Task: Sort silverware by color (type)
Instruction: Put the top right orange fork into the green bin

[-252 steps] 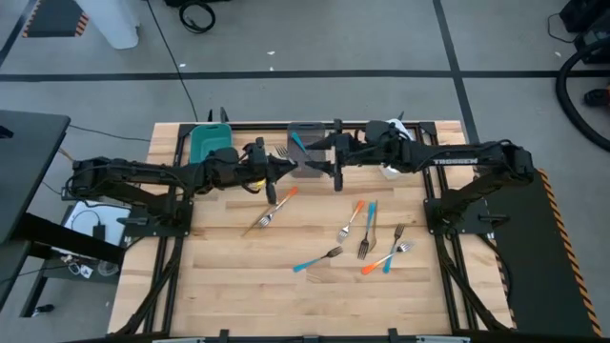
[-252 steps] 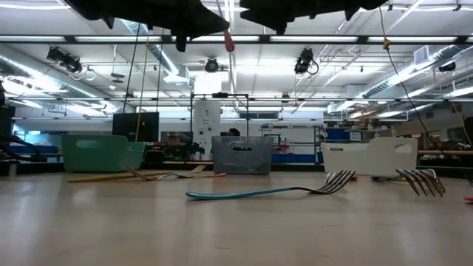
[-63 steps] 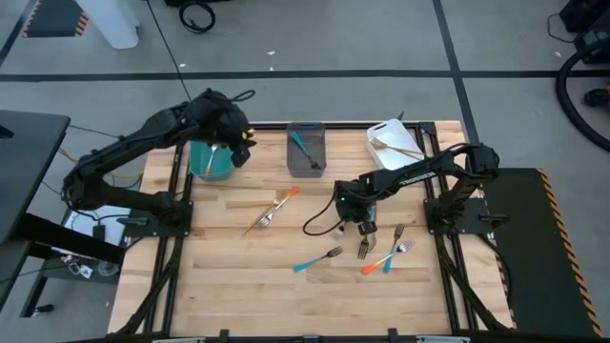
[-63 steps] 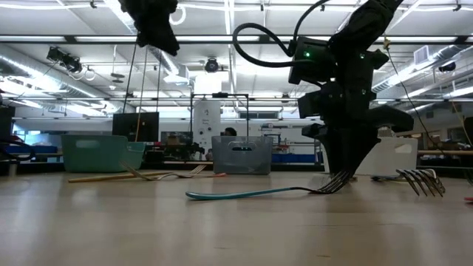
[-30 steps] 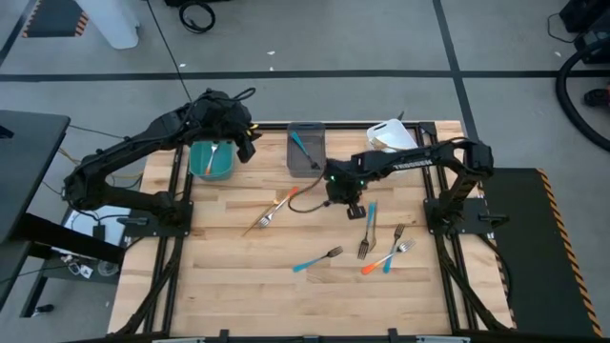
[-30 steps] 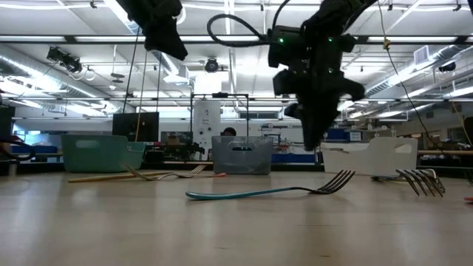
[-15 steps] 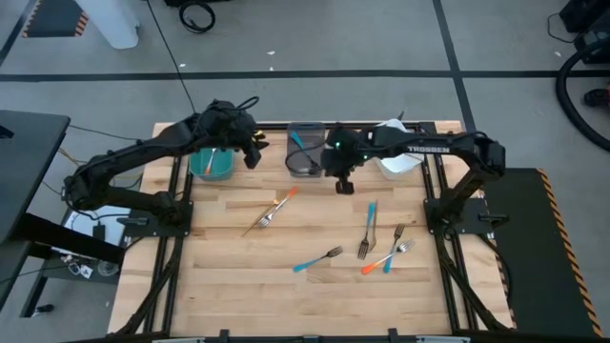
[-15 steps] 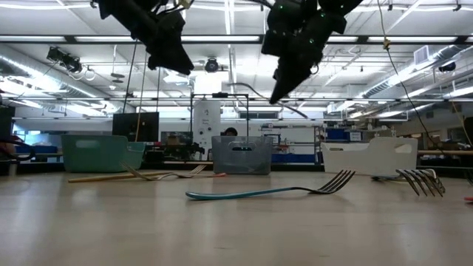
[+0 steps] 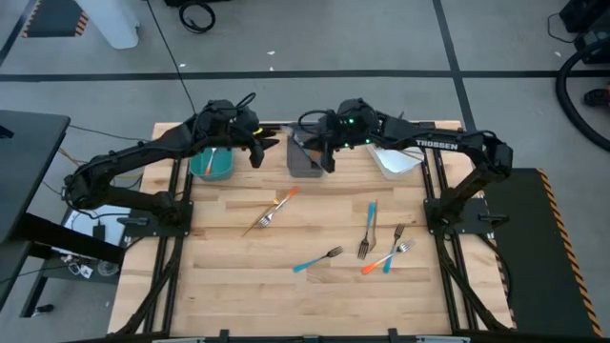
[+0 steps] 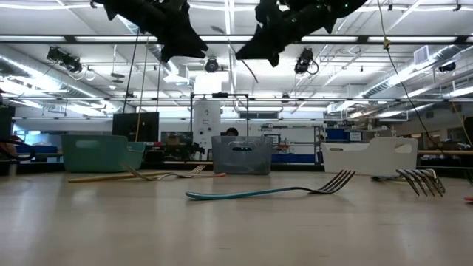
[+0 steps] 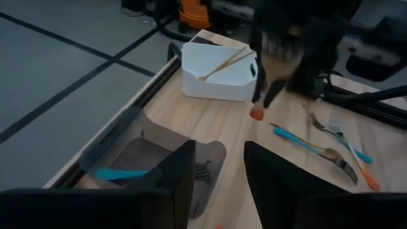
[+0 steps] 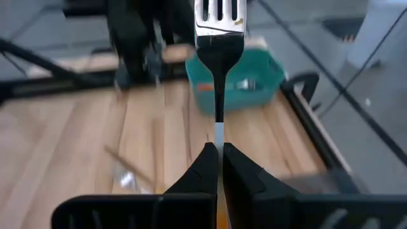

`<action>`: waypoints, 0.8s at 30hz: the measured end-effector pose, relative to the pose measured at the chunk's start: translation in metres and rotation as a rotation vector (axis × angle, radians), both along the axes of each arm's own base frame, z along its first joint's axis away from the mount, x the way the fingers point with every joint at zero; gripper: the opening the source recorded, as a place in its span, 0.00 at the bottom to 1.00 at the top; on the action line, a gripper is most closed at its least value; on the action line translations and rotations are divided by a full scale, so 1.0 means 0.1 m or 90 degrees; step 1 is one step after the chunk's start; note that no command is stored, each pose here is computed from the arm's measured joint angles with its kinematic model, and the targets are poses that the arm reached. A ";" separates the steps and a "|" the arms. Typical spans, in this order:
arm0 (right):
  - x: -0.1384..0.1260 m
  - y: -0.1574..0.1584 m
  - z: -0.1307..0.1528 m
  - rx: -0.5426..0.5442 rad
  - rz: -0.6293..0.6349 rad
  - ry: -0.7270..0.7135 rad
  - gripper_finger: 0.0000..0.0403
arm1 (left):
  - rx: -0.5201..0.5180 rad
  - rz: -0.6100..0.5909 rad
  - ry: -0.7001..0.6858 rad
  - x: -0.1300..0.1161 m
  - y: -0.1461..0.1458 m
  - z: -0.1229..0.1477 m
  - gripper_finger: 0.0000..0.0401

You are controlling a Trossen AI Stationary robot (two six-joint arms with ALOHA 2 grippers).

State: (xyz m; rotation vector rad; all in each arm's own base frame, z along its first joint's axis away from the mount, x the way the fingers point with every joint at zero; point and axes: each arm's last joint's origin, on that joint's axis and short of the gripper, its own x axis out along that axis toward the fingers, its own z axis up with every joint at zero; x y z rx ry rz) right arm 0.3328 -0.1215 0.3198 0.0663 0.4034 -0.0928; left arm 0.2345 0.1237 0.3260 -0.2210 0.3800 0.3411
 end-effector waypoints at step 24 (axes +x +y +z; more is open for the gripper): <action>0.05 -0.12 0.41 -0.034 -0.079 -0.265 0.03 | 0.029 -0.042 -0.128 0.35 0.00 0.02 0.35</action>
